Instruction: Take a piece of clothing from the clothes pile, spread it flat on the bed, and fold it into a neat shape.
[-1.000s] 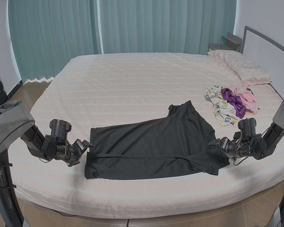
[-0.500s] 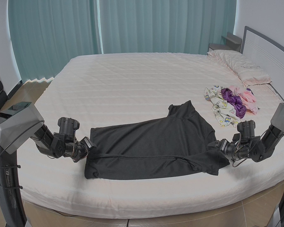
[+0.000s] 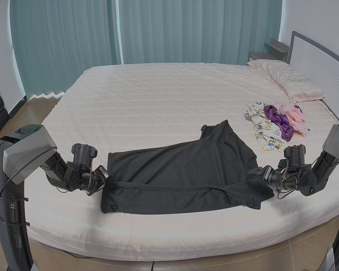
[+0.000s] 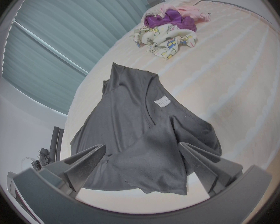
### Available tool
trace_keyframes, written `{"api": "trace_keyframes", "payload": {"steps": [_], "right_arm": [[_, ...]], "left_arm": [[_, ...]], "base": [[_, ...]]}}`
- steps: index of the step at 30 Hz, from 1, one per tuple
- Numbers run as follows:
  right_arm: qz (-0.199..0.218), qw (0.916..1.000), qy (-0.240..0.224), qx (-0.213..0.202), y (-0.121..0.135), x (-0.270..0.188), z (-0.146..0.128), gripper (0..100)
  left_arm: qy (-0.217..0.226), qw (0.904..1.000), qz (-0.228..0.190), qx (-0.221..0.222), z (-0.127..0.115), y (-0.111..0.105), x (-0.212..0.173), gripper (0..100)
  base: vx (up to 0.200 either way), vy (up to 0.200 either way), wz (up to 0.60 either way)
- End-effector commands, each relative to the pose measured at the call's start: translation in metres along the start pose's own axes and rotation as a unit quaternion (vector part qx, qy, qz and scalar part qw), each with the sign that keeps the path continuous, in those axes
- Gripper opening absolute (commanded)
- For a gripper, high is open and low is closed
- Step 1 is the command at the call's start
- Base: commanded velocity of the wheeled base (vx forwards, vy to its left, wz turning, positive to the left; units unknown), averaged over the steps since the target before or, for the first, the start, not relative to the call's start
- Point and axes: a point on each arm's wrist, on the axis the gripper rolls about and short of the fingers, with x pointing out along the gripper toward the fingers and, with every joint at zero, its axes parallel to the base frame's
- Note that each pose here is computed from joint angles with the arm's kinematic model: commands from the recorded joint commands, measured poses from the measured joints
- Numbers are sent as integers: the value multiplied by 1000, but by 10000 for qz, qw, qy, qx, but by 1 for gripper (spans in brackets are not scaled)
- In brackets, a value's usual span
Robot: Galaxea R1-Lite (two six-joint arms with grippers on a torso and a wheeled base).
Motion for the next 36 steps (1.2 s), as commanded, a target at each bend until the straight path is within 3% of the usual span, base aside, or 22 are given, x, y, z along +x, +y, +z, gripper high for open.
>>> {"api": "trace_keyframes", "payload": {"steps": [1,11,16,35,36], "right_arm": [[93,9999,-110,-35,2,-1,1,100],[351,9990,-219,-159,-4,8,3,100],[256,9982,-153,-524,-16,11,3,100],[307,9975,60,-628,-24,48,-3,100],[302,9976,66,-618,-24,49,-3,0]], "left_arm": [[-165,9997,-131,-132,6,-1,0,0],[-144,9996,-180,-168,3,-1,2,0],[-132,9994,-170,-268,2,0,2,0],[-126,9993,-175,-291,2,0,2,0],[-126,9993,-175,-291,2,0,2,0]], "base": [[0,0,0],[0,0,0],[0,0,0],[0,0,0],[0,0,0]]}}
